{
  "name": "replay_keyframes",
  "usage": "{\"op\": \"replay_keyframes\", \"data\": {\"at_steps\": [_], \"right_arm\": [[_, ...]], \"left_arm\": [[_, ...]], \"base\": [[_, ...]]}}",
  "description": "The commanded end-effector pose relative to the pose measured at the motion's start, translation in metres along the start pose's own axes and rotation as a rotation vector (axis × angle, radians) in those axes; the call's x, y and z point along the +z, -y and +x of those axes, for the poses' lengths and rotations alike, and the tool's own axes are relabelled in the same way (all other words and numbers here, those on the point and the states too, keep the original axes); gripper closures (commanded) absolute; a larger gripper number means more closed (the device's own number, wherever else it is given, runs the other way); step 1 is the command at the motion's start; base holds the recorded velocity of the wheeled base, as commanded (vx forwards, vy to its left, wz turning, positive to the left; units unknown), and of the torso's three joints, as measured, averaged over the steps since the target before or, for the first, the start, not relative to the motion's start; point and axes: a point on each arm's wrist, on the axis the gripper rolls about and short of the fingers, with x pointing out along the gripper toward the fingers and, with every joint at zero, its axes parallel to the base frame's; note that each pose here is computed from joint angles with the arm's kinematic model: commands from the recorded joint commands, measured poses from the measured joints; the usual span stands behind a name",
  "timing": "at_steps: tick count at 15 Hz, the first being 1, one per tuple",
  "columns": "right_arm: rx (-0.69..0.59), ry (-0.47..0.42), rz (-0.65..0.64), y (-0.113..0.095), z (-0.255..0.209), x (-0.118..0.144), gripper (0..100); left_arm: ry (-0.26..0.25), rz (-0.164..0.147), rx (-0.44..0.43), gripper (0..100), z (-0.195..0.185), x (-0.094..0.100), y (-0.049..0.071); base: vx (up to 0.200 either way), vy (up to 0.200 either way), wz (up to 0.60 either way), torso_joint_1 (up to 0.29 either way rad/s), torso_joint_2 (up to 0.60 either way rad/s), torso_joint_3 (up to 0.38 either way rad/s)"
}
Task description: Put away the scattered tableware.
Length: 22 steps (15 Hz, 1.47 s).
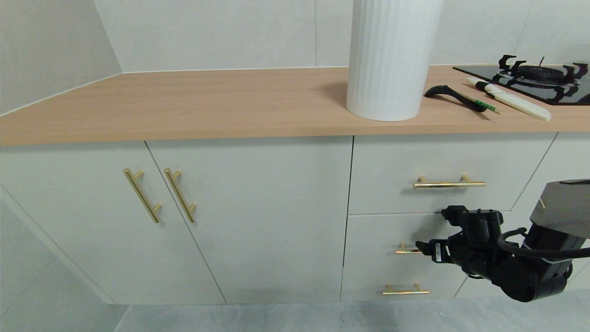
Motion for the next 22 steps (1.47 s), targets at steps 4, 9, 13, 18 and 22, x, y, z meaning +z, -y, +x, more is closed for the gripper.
{"op": "replay_keyframes", "data": {"at_steps": [4,9,13,18,22], "right_arm": [[-0.003,-0.012,0.003,0.0,0.007,-0.005,0],[-0.005,-0.032,-0.001,0.0,0.012,-0.011,0],[-0.005,-0.036,-0.005,0.0,0.01,-0.012,0],[-0.004,-0.04,-0.009,0.001,0.004,-0.012,0],[-0.004,-0.046,-0.016,0.001,0.001,-0.012,0]], "left_arm": [[-0.001,0.0,0.0,0,0.0,0.0,0.0],[-0.002,0.0,0.0,0,0.0,0.0,0.0],[-0.001,0.0,0.0,0,0.0,0.0,0.0],[-0.001,0.0,0.0,0,0.0,0.0,0.0],[-0.001,0.0,0.0,0,0.0,0.0,0.0]], "base": [[0.0,0.0,0.0,0.0,0.0,0.0],[0.0,0.0,0.0,0.0,0.0,0.0],[0.0,0.0,0.0,0.0,0.0,0.0],[0.0,0.0,0.0,0.0,0.0,0.0],[0.0,0.0,0.0,0.0,0.0,0.0]]}}
